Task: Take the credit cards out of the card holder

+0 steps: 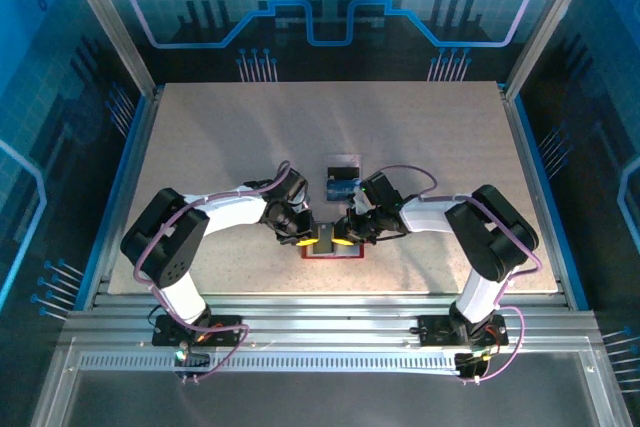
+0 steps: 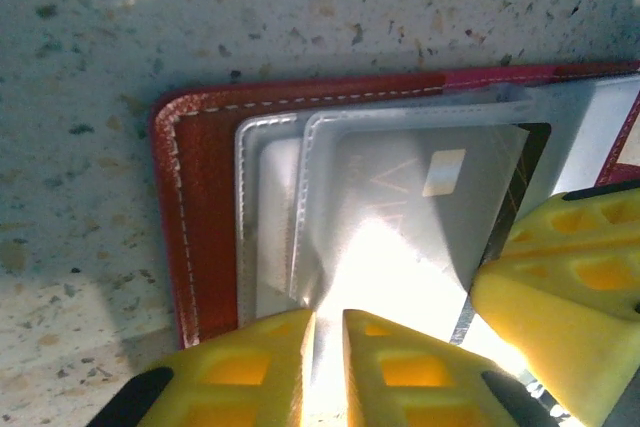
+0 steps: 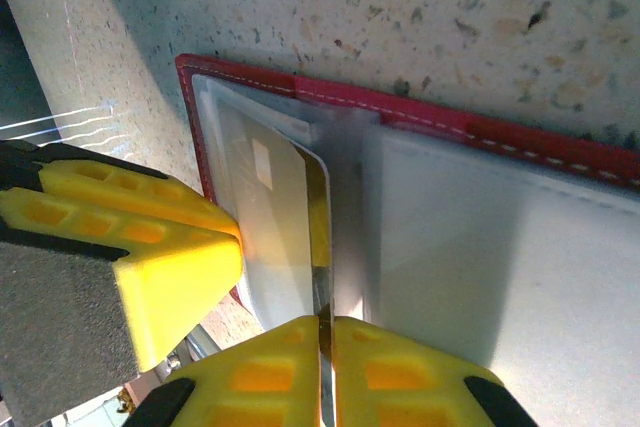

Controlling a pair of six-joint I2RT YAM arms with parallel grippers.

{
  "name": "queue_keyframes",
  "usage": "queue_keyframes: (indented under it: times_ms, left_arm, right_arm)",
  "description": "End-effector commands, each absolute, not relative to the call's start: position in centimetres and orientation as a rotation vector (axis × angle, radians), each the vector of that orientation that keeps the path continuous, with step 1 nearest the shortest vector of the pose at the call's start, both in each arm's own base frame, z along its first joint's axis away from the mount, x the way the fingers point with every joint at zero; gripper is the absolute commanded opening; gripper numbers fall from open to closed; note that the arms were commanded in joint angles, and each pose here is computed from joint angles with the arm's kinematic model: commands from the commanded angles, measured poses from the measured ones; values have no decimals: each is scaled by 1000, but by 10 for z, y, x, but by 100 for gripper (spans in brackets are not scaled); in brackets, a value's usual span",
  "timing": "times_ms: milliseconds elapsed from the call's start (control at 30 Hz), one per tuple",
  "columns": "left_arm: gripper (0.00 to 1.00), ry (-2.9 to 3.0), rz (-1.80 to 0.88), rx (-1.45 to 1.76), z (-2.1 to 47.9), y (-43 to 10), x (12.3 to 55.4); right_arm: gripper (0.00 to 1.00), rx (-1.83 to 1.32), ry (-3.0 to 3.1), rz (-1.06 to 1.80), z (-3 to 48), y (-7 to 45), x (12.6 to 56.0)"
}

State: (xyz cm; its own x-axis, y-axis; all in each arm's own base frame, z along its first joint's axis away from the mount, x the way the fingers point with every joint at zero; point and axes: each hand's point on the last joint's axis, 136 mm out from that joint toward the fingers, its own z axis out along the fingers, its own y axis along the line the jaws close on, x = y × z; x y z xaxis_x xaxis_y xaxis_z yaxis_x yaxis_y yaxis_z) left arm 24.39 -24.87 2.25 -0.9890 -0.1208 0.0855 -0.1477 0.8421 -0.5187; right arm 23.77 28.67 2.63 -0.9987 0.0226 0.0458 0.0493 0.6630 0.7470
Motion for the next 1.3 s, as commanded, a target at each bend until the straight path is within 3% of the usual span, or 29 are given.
queue_keyframes:
  times_ms: [0,633,1267]
  left_arm:
    - [20,-2979,687,214,10,-234,234]
    - [24,-2978,664,216,9,-232,233]
    - [25,-3005,802,189,43,-247,243]
  right_arm:
    - [11,-62,-2823,-1258,26,286,231]
    - [10,-77,-2871,-1231,35,268,233]
    - [0,41,-2993,-1152,77,241,237]
